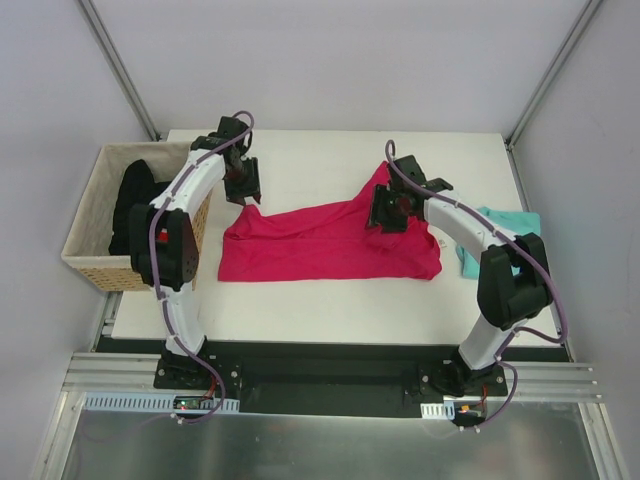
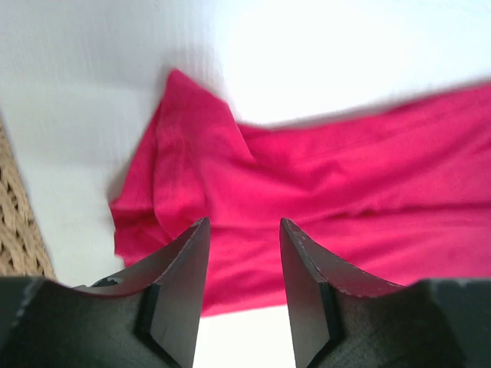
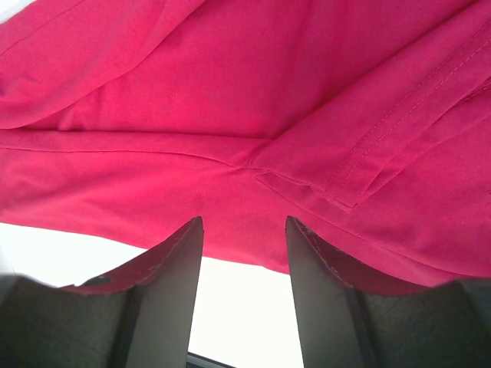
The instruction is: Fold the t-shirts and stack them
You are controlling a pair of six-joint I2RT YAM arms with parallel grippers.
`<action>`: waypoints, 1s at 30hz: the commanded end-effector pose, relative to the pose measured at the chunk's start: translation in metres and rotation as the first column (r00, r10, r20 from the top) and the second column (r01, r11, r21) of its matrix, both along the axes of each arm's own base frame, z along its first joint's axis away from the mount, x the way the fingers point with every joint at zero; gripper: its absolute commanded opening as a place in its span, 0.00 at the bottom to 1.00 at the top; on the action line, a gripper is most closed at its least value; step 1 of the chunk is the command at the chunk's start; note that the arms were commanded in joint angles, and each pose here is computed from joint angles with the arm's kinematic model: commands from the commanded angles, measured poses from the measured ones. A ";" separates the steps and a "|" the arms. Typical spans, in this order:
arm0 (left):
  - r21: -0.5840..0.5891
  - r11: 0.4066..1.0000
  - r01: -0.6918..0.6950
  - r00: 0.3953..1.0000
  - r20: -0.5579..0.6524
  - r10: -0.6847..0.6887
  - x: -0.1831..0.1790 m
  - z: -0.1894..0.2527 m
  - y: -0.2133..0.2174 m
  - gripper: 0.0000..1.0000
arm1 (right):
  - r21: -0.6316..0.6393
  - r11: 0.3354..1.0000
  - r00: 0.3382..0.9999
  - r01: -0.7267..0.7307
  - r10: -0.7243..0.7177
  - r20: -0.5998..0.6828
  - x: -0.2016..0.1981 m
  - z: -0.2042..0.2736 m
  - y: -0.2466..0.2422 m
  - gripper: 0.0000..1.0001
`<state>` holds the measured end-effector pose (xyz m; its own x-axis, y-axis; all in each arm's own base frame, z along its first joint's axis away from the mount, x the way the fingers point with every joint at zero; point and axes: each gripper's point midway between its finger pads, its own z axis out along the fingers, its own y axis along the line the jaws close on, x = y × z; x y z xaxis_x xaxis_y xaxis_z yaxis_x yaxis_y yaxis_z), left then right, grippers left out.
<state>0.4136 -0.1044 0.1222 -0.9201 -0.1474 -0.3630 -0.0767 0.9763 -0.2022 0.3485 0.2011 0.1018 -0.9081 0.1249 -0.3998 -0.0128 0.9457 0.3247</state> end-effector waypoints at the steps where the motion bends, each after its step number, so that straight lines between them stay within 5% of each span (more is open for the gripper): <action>1: 0.030 0.999 -0.039 0.997 -0.064 0.041 0.013 -0.016 0.018 0.40 | 0.025 1.000 1.000 -0.012 0.012 0.026 0.006 0.020 0.002 0.50; 3: 0.022 0.999 -0.047 0.995 -0.084 0.049 0.018 -0.025 0.019 0.32 | 0.020 1.000 1.000 -0.013 0.012 0.027 0.005 0.023 0.000 0.50; 17: 0.034 0.995 -0.099 0.985 -0.140 0.103 0.019 -0.048 0.030 0.36 | 0.005 1.000 1.000 0.019 -0.020 0.013 -0.001 0.021 -0.014 0.48; 30: 0.050 0.987 -0.155 0.970 -0.183 0.161 0.011 -0.062 0.038 0.30 | -0.010 1.000 1.000 0.019 -0.019 0.000 -0.010 0.018 -0.019 0.48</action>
